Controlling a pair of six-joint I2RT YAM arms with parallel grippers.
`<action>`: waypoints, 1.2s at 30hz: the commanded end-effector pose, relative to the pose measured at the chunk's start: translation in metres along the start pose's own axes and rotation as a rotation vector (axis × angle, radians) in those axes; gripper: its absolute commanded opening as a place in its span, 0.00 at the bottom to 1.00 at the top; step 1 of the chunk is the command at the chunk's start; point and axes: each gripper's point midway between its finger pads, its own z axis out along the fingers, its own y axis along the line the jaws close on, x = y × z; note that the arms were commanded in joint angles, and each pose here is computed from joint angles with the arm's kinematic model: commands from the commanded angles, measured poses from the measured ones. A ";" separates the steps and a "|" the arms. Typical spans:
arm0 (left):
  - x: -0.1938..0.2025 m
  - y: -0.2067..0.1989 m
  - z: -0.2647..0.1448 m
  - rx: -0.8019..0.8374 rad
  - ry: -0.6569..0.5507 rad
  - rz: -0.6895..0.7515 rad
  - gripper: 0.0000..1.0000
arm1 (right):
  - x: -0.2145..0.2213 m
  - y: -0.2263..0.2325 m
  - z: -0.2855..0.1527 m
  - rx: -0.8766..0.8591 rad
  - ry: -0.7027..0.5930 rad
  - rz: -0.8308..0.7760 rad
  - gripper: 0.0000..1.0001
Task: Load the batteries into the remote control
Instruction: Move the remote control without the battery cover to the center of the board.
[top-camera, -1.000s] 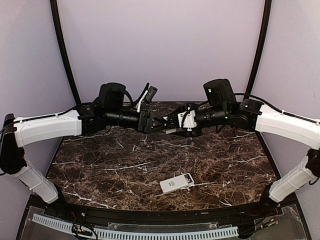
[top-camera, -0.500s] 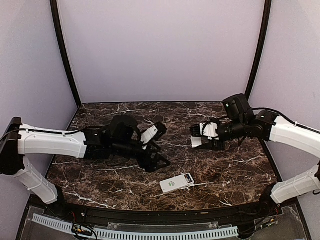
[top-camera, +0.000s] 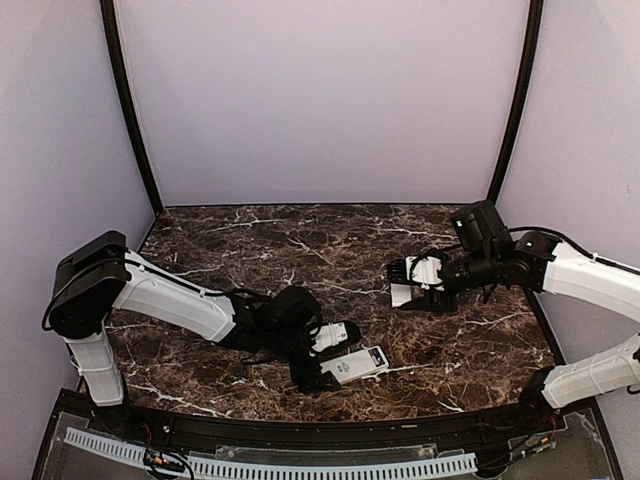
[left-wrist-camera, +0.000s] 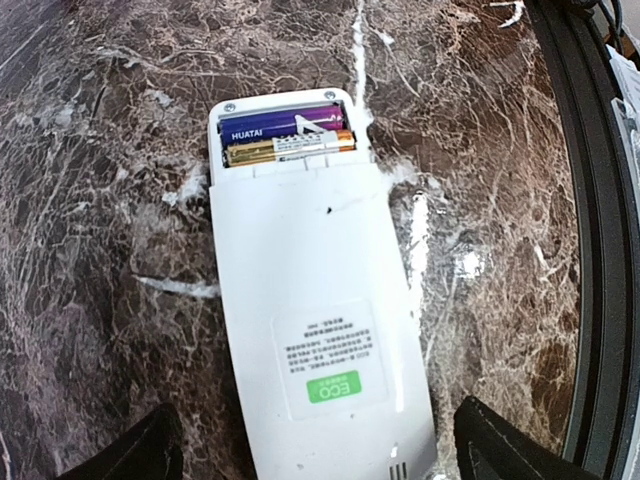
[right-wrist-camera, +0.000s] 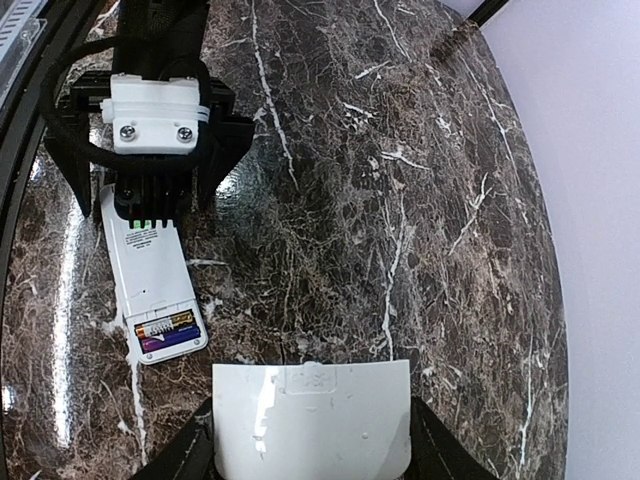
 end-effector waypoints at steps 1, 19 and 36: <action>-0.001 -0.004 0.007 0.020 0.023 0.060 0.94 | 0.000 -0.001 -0.002 0.016 -0.011 0.010 0.39; 0.062 0.001 -0.009 -0.012 0.292 0.219 0.45 | 0.003 0.017 0.002 -0.060 -0.030 0.042 0.39; 0.124 0.036 -0.065 0.008 0.495 0.319 0.45 | -0.001 0.033 0.012 -0.143 -0.067 0.056 0.39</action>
